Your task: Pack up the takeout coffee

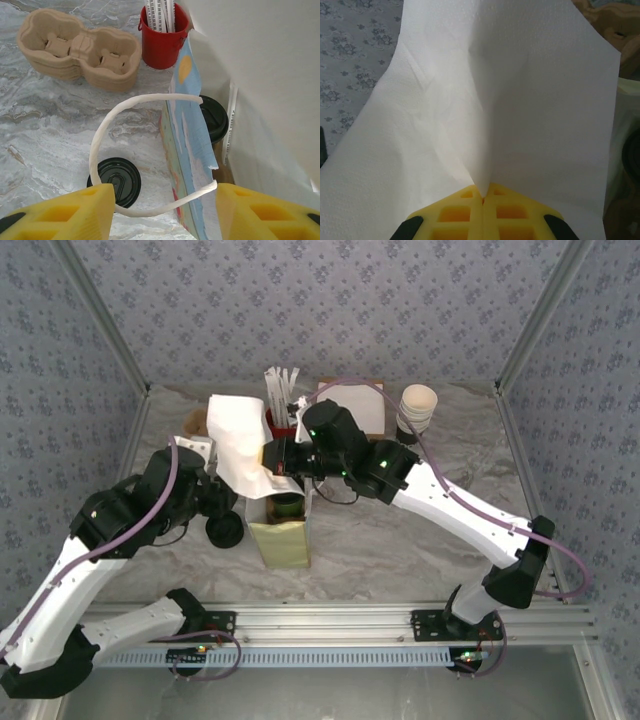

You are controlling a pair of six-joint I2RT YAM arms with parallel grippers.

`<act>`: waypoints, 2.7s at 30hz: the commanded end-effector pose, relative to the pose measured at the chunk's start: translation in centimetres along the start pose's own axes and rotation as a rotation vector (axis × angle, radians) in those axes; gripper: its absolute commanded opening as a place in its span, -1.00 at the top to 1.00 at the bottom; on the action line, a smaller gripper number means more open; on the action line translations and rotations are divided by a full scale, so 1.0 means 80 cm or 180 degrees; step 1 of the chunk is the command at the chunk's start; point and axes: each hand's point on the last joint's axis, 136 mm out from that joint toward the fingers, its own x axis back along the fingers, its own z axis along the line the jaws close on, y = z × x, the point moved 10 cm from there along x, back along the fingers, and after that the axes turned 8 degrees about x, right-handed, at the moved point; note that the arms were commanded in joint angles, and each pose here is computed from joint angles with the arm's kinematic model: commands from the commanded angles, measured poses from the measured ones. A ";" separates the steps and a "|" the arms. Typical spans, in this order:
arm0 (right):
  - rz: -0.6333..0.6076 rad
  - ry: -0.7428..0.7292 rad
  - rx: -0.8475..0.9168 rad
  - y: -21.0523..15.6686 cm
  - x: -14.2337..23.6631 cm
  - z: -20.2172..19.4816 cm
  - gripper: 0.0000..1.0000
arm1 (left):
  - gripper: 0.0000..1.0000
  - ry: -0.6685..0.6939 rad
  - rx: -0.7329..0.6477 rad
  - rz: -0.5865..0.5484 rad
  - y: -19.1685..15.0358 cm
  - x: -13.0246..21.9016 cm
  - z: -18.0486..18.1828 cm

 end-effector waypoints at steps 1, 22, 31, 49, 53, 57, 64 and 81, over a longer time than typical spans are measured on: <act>-0.0002 -0.0150 0.0040 -0.006 0.000 -0.006 1.00 | -0.13 -0.0055 0.0035 -0.0002 0.001 -0.002 -0.002; 0.0171 -0.0698 0.0110 -0.038 -0.009 -0.033 1.00 | -0.13 -0.0033 0.0021 0.0027 0.000 -0.006 -0.002; 0.0195 -0.0954 0.0197 -0.050 -0.013 -0.048 1.00 | -0.13 -0.0031 0.0013 0.0061 -0.002 -0.013 -0.004; 0.0458 -0.1321 0.0566 -0.068 -0.032 -0.053 1.00 | -0.23 -0.0181 0.0156 0.0274 0.004 -0.036 -0.010; 0.0518 -0.1436 0.0660 -0.069 -0.033 -0.052 1.00 | -0.23 -0.0203 0.0160 0.0325 0.002 -0.046 -0.013; 0.0569 -0.1474 0.0718 -0.071 -0.038 -0.052 1.00 | -0.23 -0.0210 0.0171 0.0353 0.001 -0.054 -0.016; 0.0656 -0.1575 0.0768 -0.075 -0.044 -0.055 1.00 | -0.23 -0.0214 0.0202 0.0385 0.000 -0.064 -0.017; 0.0766 -0.1721 0.0811 -0.081 -0.047 -0.060 1.00 | -0.20 -0.0190 0.0244 0.0414 -0.004 -0.072 -0.012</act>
